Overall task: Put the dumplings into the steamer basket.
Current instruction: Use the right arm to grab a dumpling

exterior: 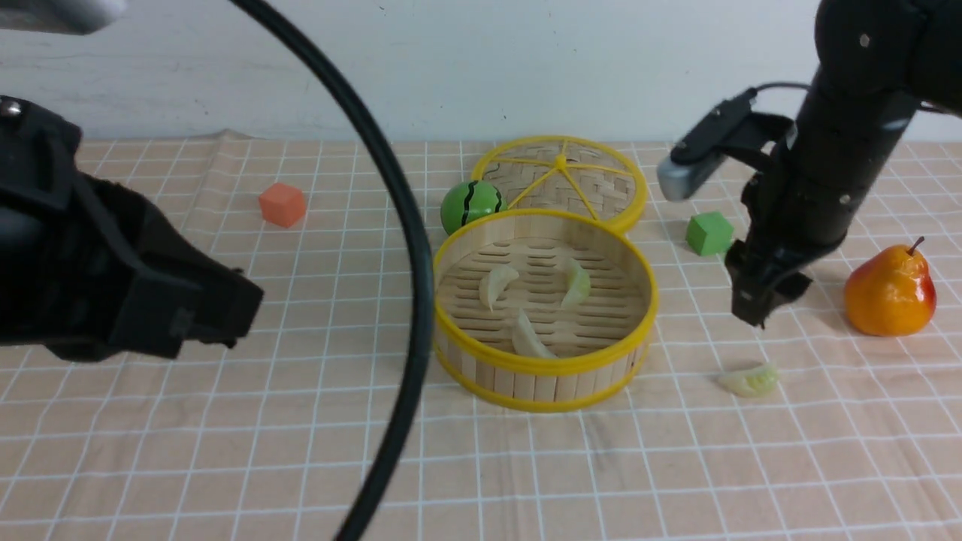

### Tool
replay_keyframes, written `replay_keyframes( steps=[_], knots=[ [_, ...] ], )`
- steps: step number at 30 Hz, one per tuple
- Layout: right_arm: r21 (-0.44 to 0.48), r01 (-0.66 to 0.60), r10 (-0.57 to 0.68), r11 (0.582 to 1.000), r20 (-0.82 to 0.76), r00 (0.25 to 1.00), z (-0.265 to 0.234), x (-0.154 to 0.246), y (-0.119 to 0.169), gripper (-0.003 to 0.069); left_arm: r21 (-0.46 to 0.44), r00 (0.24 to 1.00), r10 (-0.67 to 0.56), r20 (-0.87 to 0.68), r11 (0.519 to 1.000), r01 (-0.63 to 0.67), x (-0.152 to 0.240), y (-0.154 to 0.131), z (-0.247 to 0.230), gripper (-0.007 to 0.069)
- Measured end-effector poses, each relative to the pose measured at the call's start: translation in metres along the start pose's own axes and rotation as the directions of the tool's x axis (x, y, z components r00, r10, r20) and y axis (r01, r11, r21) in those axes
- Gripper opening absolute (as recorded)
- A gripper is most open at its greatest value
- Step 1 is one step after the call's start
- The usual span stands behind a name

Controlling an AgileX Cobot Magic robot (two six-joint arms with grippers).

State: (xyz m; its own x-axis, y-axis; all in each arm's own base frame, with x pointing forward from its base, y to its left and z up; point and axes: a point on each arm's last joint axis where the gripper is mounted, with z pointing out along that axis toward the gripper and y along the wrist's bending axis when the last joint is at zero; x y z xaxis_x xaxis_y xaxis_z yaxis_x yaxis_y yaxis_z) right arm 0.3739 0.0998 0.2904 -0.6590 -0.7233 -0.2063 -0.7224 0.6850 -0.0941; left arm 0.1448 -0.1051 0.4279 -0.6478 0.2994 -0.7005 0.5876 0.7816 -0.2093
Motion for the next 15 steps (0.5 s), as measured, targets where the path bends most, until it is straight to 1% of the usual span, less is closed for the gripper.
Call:
replay_keyframes(
  steps=[2, 5, 11, 13, 15],
  knots=[
    [-0.039, 0.056, -0.055, 0.998, 0.005, 0.998, 0.018, 0.006, -0.008, 0.0443, 0.062, 1.000, 0.025, -0.012, 0.998, -0.024, -0.002, -0.004, 0.007, -0.0013],
    [-0.057, 0.114, -0.114, 0.992, 0.005, 0.994, 0.040, 0.008, -0.017, 0.0428, 0.110, 0.998, 0.055, -0.013, 0.993, -0.053, -0.004, -0.008, 0.010, -0.0013],
    [-0.093, 0.215, -0.219, 0.972, -0.035, 0.975, 0.089, 0.010, -0.031, 0.0383, 0.124, 0.997, 0.073, -0.011, 0.990, -0.071, -0.004, -0.008, 0.011, -0.0013],
    [-0.094, 0.245, -0.250, 0.965, -0.042, 0.967, 0.098, 0.010, -0.033, 0.0372, 0.124, 0.997, 0.074, -0.011, 0.990, -0.072, -0.004, -0.008, 0.011, -0.0013],
    [-0.089, 0.304, -0.310, 0.949, -0.063, 0.949, 0.113, 0.011, -0.036, 0.0349, 0.124, 0.997, 0.073, -0.017, 0.990, -0.070, -0.005, -0.008, 0.013, -0.0013]
  ],
)
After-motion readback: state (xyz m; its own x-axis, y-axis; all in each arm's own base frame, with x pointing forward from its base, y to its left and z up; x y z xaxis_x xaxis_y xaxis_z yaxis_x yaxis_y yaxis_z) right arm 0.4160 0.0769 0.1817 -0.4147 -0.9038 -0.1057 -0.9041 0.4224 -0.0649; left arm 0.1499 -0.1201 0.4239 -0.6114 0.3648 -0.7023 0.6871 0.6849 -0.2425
